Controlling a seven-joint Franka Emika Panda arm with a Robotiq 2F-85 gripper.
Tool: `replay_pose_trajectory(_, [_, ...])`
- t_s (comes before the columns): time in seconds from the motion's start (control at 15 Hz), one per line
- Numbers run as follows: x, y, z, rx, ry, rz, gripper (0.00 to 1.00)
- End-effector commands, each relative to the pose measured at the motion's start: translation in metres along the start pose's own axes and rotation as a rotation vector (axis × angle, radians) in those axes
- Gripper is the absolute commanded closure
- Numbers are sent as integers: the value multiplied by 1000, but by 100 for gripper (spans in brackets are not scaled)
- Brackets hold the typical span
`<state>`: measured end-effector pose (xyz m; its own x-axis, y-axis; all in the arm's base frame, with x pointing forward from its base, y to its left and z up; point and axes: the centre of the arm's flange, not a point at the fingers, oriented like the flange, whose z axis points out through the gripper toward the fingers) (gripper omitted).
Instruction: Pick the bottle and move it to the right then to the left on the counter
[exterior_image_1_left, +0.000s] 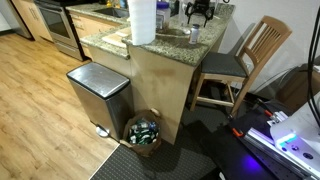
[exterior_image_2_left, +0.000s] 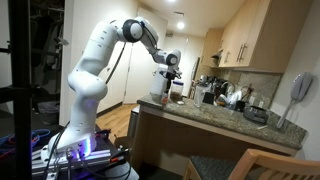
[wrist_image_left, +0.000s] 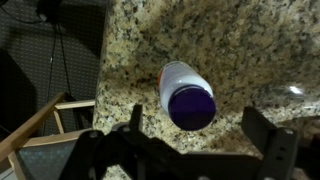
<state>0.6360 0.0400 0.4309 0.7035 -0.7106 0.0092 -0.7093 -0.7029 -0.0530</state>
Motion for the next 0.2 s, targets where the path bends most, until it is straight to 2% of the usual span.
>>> replay_pose_trajectory(0.0, [-2, 17, -26, 42, 48, 28, 0])
replay_pose_trajectory(0.07, [0, 19, -31, 64, 41, 43, 0])
replay_pose_trajectory(0.13, [2, 6, -27, 34, 32, 21, 0])
